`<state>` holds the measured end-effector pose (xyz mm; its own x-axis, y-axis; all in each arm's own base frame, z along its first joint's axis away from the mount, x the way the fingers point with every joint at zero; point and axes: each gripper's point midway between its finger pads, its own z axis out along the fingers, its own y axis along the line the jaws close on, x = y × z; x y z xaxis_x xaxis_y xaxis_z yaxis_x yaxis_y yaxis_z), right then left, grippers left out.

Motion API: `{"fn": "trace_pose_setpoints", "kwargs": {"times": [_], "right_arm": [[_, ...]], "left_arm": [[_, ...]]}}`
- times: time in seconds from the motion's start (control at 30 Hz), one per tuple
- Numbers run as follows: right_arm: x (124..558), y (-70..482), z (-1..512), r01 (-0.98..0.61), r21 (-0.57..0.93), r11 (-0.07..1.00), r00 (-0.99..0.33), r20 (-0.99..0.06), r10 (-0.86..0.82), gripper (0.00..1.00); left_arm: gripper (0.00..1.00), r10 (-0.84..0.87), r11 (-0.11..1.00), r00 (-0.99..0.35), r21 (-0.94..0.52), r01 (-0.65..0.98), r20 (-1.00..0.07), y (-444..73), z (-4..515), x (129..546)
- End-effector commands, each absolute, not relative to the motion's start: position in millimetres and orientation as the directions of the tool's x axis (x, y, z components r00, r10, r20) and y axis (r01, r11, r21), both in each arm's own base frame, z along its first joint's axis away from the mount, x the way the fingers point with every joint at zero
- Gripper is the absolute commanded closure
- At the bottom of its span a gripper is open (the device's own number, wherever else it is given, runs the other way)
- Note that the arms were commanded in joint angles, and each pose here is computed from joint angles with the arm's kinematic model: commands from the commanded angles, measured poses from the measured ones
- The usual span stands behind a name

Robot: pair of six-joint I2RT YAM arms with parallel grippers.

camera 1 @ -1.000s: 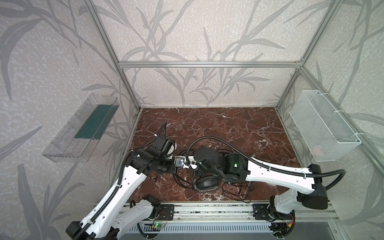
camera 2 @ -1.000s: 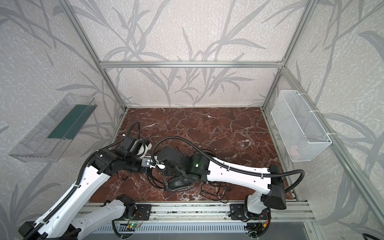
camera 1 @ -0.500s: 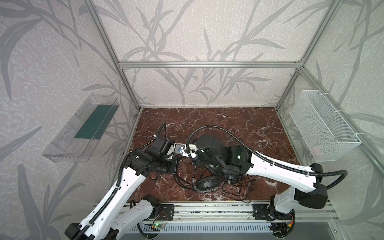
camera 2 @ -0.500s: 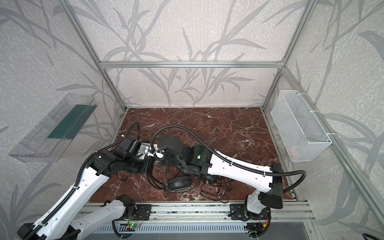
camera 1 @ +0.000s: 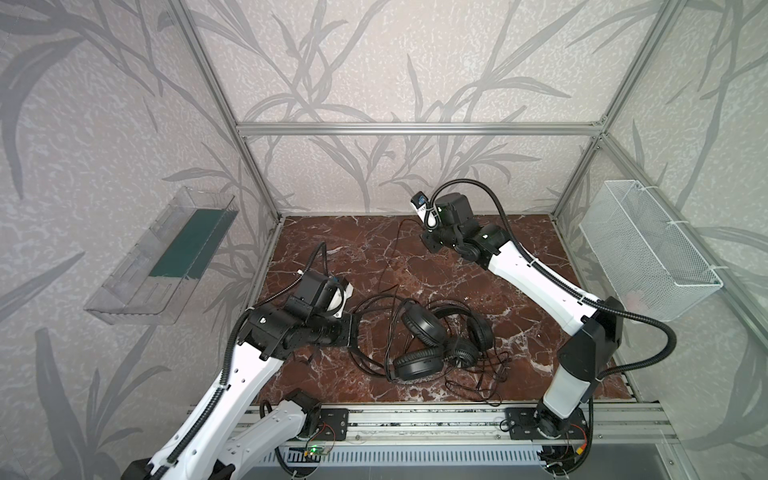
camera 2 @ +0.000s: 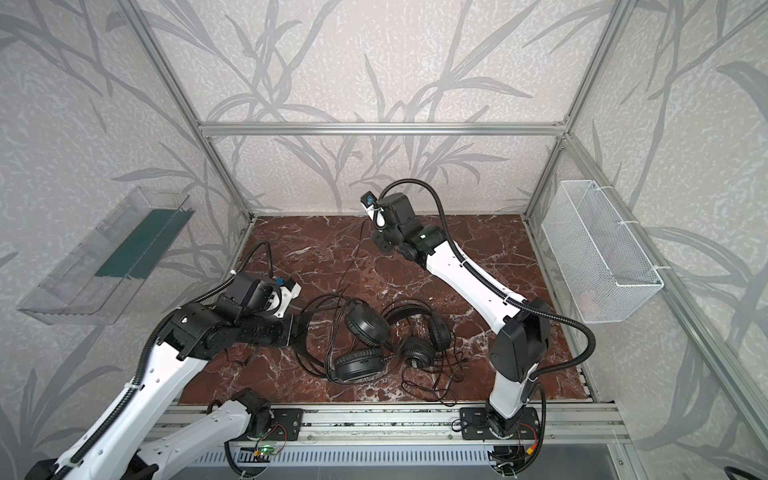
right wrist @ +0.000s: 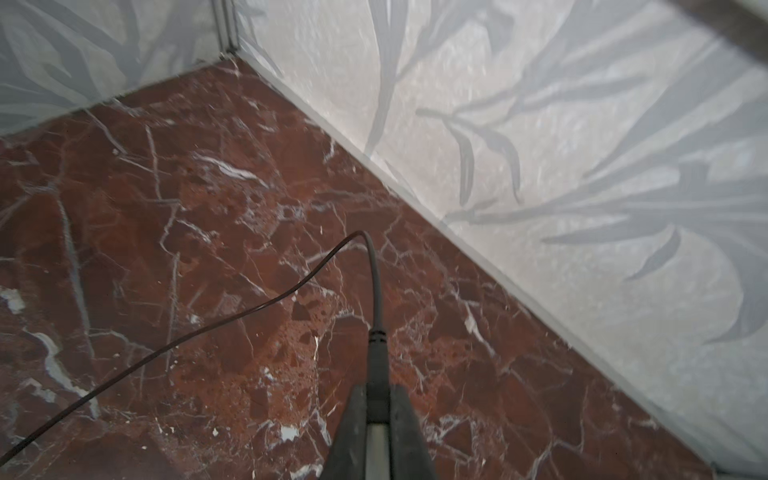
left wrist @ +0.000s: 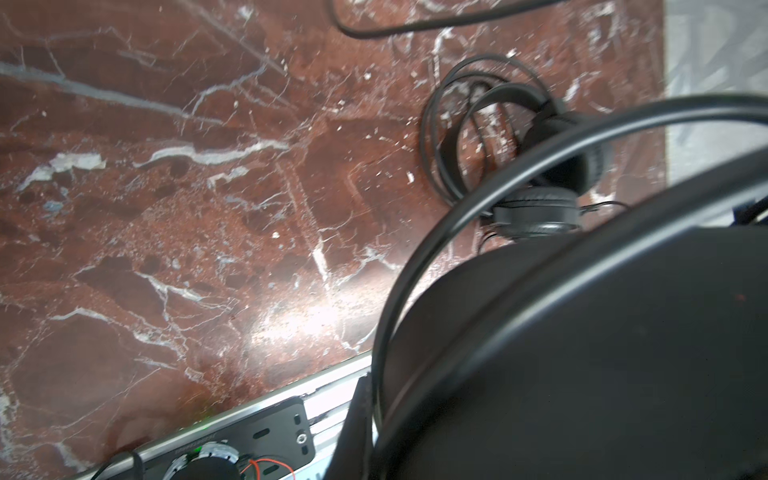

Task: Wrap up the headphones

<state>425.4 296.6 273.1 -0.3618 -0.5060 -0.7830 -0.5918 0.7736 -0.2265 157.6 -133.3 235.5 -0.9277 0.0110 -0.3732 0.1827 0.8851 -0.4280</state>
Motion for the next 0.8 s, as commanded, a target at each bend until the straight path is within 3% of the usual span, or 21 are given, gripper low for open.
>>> {"fn": "trace_pose_setpoints", "kwargs": {"times": [0.0, 0.37, 0.63, 0.77], "right_arm": [[417, 297, 246, -0.592, -0.119, 0.797, -0.441, -0.78, -0.444, 1.0], [378, 271, 192, -0.528, 0.012, 0.849, -0.587, -0.727, -0.355, 1.0], [326, 251, 187, -0.487, 0.142, 0.862, -0.627, -0.744, -0.232, 1.0], [290, 250, 183, -0.526, 0.145, 0.838, -0.616, -0.744, -0.258, 1.0]], "left_arm": [[1.0, -0.028, 0.82, -0.892, -0.521, 0.238, -0.45, -148, 278, 159], [1.0, -0.108, 0.878, -0.817, -0.439, 0.189, -0.566, -125, 329, 187], [1.0, -0.272, 0.906, -0.774, -0.424, -0.006, -0.571, -95, 344, 235], [1.0, -0.361, 0.906, -0.739, -0.4, -0.134, -0.569, -70, 345, 262]]}}
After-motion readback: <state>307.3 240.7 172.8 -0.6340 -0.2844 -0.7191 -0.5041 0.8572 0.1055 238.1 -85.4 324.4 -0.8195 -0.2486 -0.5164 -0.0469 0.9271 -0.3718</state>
